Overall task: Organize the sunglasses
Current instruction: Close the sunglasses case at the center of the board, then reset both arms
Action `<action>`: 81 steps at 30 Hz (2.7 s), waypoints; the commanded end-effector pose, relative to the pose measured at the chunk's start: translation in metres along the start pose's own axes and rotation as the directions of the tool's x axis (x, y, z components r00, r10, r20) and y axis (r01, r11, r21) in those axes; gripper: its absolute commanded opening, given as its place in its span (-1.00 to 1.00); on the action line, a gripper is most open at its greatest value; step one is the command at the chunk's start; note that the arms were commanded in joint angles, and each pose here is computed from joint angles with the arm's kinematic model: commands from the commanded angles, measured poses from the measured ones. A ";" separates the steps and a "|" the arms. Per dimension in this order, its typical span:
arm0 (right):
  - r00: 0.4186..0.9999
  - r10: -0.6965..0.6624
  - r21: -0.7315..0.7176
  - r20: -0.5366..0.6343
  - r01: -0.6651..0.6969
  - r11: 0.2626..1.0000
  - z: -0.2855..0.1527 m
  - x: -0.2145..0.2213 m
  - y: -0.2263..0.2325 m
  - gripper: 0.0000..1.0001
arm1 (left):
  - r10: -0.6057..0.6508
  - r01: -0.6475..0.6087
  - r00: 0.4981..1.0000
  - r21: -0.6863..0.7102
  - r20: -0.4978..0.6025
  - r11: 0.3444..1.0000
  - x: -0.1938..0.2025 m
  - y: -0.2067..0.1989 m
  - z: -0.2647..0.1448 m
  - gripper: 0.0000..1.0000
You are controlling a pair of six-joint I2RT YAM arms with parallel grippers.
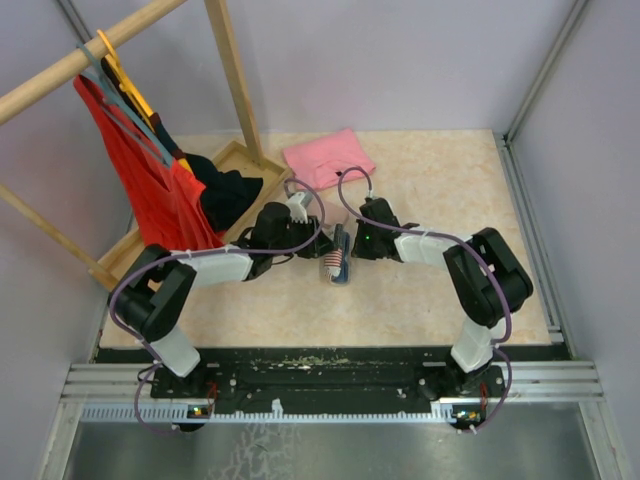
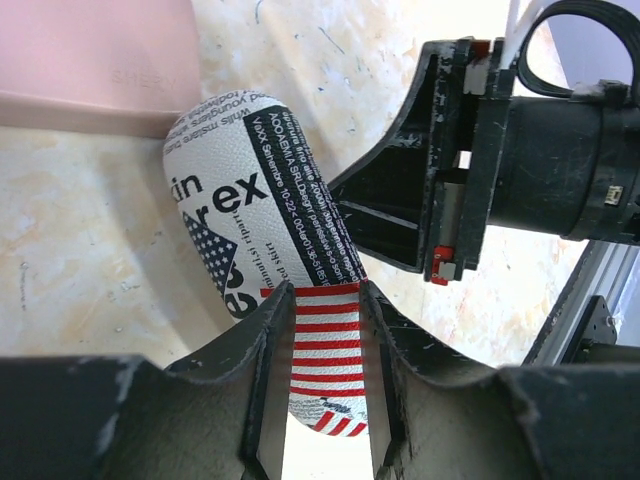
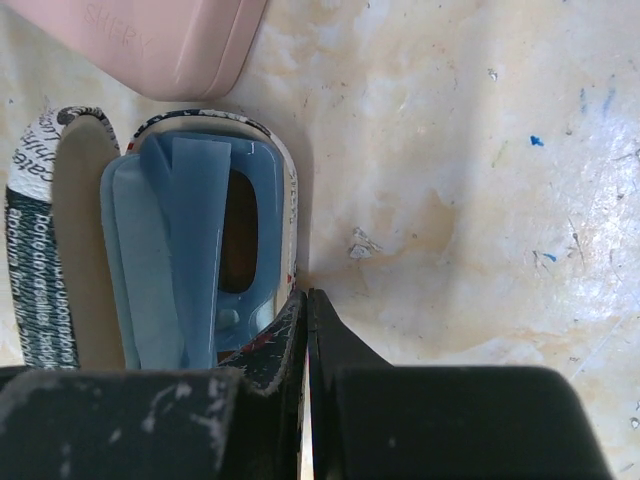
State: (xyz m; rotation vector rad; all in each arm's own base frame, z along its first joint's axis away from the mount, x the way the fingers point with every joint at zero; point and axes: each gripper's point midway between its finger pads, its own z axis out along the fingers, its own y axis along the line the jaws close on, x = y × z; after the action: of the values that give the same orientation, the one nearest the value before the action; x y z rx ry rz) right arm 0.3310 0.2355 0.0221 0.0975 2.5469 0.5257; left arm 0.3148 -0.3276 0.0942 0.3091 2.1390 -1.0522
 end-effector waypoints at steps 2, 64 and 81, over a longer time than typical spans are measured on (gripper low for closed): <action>1.000 0.012 -0.083 -0.022 -0.014 0.996 0.008 0.007 0.017 -1.00 | 0.029 -0.028 0.999 0.031 -0.024 0.999 0.005 -0.017 0.004 -0.25; 0.640 -0.151 0.000 0.753 0.230 0.973 -0.289 -0.081 -0.011 0.33 | 0.282 -0.103 0.878 -0.423 0.387 0.900 -0.108 -0.029 -0.211 0.94; 0.590 -0.008 -0.105 0.807 0.157 0.982 -0.302 -0.022 -0.055 0.77 | 0.162 0.133 0.861 -0.521 0.482 0.843 -0.050 0.011 -0.302 1.00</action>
State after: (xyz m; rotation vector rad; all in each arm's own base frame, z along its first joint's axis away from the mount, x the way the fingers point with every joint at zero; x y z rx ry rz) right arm 0.1991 0.0805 0.2344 0.0669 1.6383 0.4689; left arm 0.2145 -0.0969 0.2518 -0.1588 1.8262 -0.4161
